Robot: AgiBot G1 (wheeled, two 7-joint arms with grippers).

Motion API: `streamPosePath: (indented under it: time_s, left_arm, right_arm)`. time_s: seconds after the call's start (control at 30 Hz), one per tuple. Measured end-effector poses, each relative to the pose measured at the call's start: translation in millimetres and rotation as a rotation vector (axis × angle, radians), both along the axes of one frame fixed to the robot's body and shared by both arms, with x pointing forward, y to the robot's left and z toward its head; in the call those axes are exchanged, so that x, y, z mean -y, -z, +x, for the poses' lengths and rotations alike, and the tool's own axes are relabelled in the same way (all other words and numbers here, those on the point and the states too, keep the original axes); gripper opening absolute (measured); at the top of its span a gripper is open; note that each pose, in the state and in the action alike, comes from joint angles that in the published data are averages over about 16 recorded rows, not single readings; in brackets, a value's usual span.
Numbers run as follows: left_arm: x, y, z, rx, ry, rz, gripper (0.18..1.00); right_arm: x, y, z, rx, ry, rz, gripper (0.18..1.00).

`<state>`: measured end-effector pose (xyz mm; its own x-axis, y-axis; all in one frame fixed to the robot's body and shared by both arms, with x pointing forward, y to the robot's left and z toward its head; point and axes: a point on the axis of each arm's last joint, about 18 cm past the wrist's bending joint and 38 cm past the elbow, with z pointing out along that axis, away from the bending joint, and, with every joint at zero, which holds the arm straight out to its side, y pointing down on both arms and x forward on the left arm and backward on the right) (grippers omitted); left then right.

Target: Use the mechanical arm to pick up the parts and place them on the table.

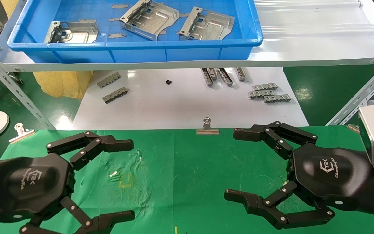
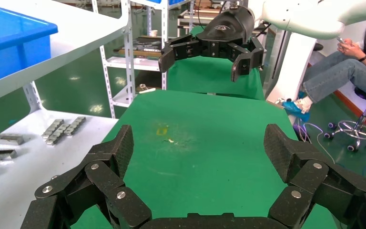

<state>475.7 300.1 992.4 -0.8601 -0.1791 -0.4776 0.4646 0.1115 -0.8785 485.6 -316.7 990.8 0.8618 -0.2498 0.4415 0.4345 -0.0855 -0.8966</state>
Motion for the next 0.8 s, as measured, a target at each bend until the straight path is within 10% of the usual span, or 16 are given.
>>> streamPosePath:
  time_s: [0.8]
  left_arm:
    - [0.0,0.0,0.0,0.000,0.000,0.000,1.001]
  right_arm:
    - [0.0,0.0,0.0,0.000,0.000,0.000,0.645]
